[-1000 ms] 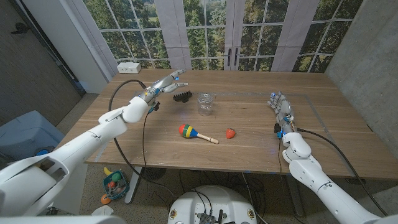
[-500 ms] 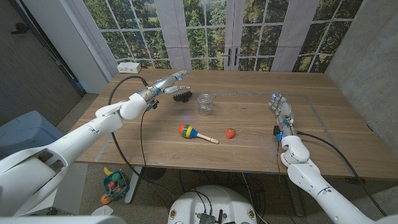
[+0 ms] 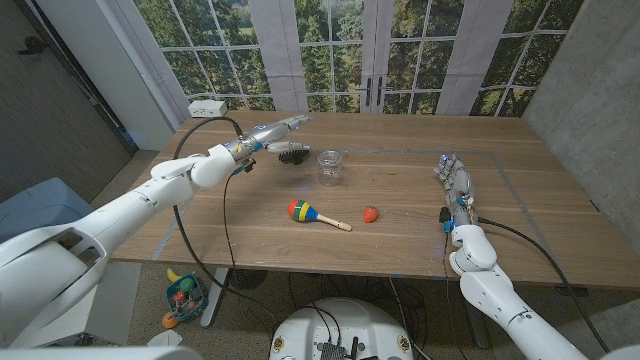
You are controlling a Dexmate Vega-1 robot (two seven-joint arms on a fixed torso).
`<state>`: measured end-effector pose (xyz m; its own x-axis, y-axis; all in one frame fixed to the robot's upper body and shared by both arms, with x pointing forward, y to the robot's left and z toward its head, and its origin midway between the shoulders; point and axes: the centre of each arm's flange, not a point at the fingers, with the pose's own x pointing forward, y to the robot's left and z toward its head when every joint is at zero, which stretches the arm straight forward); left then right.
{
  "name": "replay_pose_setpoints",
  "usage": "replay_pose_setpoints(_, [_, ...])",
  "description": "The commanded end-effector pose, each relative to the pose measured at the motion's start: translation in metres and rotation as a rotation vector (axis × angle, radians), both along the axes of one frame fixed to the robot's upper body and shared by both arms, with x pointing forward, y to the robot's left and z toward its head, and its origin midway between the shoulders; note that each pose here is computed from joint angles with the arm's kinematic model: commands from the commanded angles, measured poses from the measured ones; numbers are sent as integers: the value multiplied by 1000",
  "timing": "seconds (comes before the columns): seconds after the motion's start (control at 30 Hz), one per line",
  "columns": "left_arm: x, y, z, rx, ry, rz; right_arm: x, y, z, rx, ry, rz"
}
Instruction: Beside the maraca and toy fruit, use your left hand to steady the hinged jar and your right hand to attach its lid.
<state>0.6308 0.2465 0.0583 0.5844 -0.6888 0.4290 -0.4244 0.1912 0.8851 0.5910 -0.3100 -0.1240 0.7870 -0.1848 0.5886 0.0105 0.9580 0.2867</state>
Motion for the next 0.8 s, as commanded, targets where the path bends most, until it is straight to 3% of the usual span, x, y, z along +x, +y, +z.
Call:
replay_pose_setpoints(0.03, [-2, -9, 3, 144, -56, -6, -6, 0, -11, 29, -8, -15])
replay_pose_setpoints(0.5, [-1, -13, 6, 283, -147, -13, -9, 1, -15, 55, -22, -35])
replay_pose_setpoints(0.8, [4, -11, -3, 411, -212, -28, -11, 5, -19, 66, -27, -46])
